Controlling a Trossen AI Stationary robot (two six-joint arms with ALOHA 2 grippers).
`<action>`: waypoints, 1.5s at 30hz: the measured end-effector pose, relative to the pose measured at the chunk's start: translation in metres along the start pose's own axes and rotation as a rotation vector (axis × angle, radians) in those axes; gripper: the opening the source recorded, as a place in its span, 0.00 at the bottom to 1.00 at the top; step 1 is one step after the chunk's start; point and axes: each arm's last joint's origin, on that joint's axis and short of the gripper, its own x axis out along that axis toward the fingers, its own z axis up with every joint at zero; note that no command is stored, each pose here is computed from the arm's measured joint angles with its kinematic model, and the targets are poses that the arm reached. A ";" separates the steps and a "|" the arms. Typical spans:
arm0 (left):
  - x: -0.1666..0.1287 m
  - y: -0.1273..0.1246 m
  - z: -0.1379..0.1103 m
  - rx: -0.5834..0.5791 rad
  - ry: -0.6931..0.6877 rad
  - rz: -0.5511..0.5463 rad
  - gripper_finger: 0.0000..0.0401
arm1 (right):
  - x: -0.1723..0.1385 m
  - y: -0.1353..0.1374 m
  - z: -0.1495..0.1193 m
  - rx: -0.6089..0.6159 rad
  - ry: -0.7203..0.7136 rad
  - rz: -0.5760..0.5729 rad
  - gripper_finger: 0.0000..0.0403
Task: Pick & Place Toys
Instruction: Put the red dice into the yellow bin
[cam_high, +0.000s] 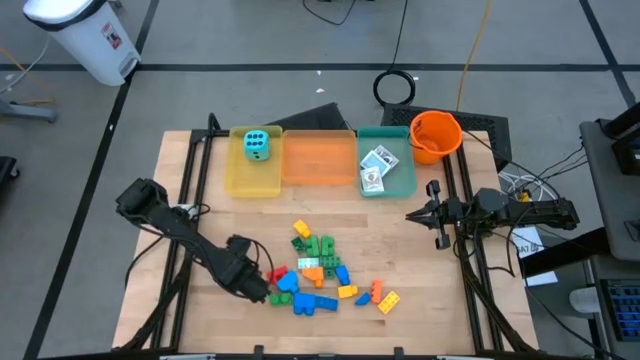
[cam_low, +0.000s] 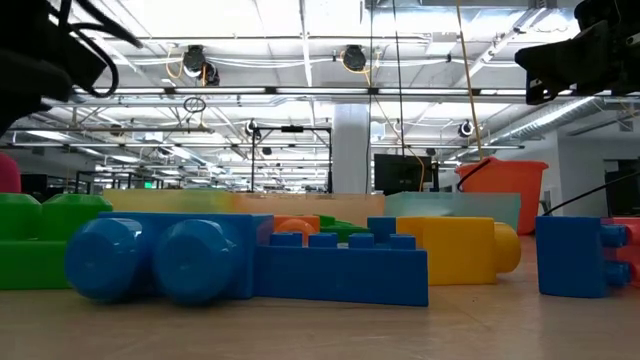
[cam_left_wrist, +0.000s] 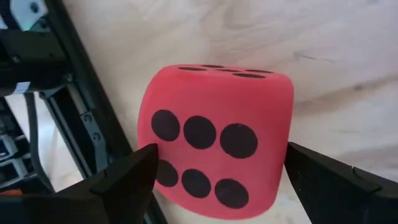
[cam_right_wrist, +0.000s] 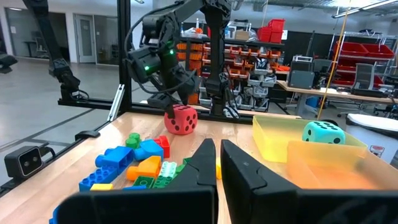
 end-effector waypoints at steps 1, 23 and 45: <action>0.002 0.000 0.000 -0.005 -0.006 -0.001 0.86 | 0.000 0.000 0.000 -0.001 0.000 0.000 0.00; 0.018 -0.005 0.004 -0.061 -0.062 -0.066 0.66 | 0.000 0.000 0.000 0.000 0.000 0.000 0.00; 0.010 0.003 0.037 -0.086 -0.078 0.089 0.23 | 0.000 0.000 0.000 -0.001 0.000 0.001 0.00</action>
